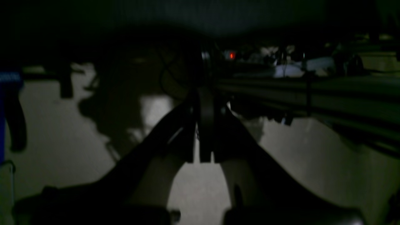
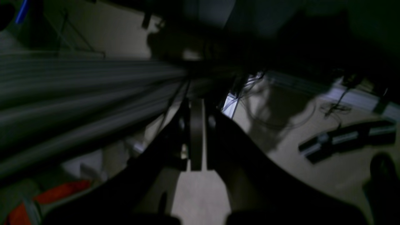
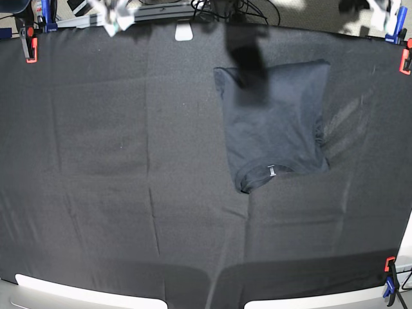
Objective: Layout the t-shirt on the table in an organized manner, then fold the t-shirt properly
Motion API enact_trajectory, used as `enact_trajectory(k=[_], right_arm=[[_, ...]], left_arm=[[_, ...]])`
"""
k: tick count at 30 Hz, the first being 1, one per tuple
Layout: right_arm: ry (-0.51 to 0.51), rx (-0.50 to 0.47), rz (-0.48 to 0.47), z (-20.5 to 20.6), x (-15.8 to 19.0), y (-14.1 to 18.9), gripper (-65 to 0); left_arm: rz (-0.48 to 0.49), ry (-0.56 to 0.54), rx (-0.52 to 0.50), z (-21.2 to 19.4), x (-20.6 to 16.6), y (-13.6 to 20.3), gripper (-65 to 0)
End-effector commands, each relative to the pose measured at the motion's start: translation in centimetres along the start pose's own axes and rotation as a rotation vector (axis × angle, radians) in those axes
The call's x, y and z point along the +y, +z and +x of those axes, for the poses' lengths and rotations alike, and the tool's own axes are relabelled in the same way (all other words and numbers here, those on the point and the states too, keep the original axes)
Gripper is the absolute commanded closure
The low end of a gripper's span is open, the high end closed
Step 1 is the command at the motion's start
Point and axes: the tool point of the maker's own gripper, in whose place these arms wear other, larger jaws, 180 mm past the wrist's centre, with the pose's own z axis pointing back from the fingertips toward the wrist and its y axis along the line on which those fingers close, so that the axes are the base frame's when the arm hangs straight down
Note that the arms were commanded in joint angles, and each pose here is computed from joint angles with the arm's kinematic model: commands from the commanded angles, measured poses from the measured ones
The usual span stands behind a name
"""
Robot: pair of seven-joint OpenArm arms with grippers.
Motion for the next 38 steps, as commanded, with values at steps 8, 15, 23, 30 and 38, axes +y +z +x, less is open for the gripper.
enact_trajectory(k=[8, 15, 23, 30, 38], right_arm=[[-0.099, 0.202, -0.023, -7.0, -2.2, -2.4, 0.0], [-0.287, 0.336, 0.007, -12.3, -8.4, -8.3, 0.0], [-0.461, 0.304, -0.053, -12.1, -17.3, -13.8, -2.2], [-0.347, 0.24, -0.065, -9.2, -18.5, -17.7, -15.4], [-0.222, 0.315, -0.064, -8.7, -15.0, -20.9, -15.7]], left_arm=[[0.02, 0.256, 0.187, -9.5, 2.8, -2.0, 0.0], [0.025, 0.481, 0.262, -17.8, 3.7, -7.6, 0.0], [0.009, 0.434, 0.18, -18.7, 2.1, -13.8, -8.8], [0.175, 0.405, 0.181, -16.9, 3.6, -18.3, -14.7], [0.168, 0.374, 0.12, -13.7, 1.6, -21.5, -14.7]])
